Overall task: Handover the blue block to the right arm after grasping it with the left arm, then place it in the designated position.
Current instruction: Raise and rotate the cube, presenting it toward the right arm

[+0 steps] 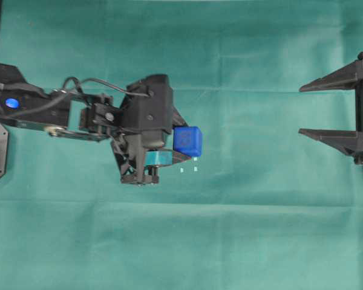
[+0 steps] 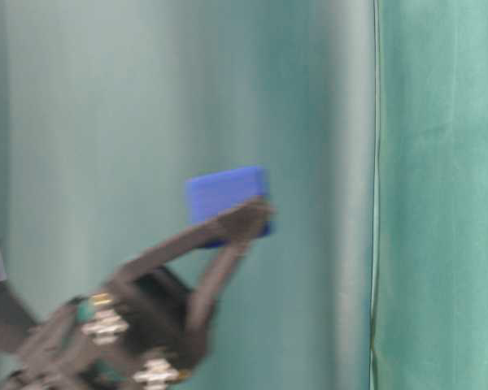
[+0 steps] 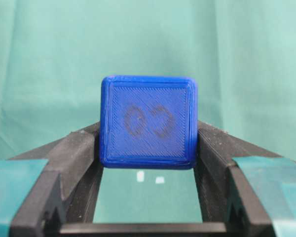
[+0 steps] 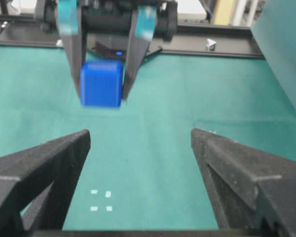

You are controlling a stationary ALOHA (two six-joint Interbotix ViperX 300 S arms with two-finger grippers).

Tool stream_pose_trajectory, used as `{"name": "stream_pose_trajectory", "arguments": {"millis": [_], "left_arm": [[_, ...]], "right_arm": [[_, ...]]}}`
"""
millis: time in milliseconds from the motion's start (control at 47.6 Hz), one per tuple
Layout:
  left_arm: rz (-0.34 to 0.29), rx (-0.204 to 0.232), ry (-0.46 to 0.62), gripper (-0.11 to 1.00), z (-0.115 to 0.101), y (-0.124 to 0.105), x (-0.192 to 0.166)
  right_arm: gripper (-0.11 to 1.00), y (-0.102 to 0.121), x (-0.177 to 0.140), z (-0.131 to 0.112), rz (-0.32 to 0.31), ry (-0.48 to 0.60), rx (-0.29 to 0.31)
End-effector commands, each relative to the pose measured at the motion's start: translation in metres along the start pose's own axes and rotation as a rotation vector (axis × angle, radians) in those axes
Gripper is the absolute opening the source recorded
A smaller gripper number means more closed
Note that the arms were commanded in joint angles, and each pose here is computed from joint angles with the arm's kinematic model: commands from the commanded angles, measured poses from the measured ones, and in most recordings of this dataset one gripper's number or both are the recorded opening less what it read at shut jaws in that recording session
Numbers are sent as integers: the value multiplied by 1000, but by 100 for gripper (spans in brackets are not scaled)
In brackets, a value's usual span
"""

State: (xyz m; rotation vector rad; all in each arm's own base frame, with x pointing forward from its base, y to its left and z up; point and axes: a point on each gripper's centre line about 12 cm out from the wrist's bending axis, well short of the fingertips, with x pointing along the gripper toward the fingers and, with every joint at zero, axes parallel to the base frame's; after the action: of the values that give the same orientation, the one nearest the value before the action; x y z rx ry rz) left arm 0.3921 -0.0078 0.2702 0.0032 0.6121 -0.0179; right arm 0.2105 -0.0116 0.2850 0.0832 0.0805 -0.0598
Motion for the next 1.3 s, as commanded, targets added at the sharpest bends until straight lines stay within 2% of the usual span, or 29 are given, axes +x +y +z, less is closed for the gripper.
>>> {"name": "stream_pose_trajectory", "arguments": {"millis": [0, 231, 1282], "left_arm": [[2, 4, -92, 46, 28, 1, -27], [8, 2, -170, 46, 45, 3, -58], [15, -4, -144, 46, 40, 6, -58]], "right_arm": [[93, 1, 2, 13, 1, -32, -1], [93, 1, 2, 13, 1, -32, -3], [93, 1, 2, 16, 2, -38, -3]]}}
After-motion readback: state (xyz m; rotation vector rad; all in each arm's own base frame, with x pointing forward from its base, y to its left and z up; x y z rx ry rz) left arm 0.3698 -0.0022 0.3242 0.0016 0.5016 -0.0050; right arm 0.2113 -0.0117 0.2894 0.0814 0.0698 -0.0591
